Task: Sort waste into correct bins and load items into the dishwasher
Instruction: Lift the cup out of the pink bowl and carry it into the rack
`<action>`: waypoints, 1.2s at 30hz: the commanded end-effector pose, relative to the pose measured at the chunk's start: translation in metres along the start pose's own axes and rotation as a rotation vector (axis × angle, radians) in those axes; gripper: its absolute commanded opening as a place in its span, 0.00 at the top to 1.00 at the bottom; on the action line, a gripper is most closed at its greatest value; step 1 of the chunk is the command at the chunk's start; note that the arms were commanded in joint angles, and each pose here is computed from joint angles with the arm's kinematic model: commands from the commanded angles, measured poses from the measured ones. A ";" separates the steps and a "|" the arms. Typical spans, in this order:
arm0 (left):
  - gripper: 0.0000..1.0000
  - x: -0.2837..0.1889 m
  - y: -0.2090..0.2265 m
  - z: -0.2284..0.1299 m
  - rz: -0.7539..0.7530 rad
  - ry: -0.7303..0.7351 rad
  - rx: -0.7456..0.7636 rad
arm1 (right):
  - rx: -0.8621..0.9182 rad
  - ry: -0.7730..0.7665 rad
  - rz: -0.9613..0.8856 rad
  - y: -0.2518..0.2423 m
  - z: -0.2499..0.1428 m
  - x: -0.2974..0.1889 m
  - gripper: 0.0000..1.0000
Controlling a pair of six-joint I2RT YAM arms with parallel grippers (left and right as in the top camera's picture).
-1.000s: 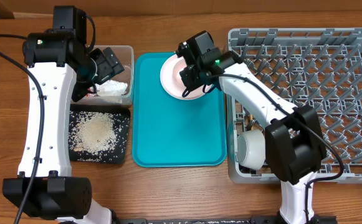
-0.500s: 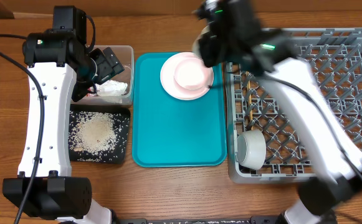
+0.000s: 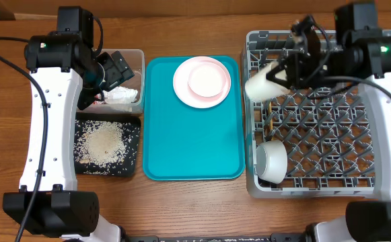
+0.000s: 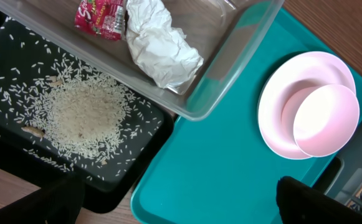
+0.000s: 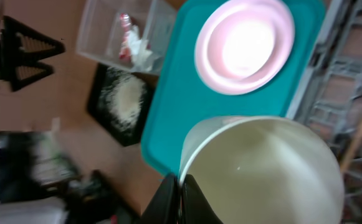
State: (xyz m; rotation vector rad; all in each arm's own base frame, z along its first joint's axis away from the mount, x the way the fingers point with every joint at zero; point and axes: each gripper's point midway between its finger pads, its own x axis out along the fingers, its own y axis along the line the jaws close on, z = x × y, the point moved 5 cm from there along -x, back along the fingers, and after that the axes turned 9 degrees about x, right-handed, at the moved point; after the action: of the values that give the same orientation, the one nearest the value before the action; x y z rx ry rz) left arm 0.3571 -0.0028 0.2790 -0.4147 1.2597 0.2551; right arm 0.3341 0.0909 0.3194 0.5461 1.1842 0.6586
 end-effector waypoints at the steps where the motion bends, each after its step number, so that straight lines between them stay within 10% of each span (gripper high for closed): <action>1: 0.00 -0.006 -0.003 0.001 -0.012 -0.018 0.006 | -0.060 -0.016 0.327 0.002 -0.006 -0.005 0.96; 15: 0.00 -0.006 -0.003 0.001 -0.012 -0.018 0.006 | 0.006 -0.080 0.565 -0.090 -0.048 0.059 0.96; 36: 0.00 -0.006 -0.003 0.001 -0.012 -0.018 0.006 | 0.181 0.020 0.167 -0.163 -0.070 0.071 0.96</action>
State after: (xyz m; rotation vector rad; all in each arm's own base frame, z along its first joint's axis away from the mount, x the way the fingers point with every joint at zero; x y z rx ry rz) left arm 0.3571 -0.0028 0.2790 -0.4150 1.2598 0.2548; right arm 0.3157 0.0526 0.1692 0.9431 1.1214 0.8945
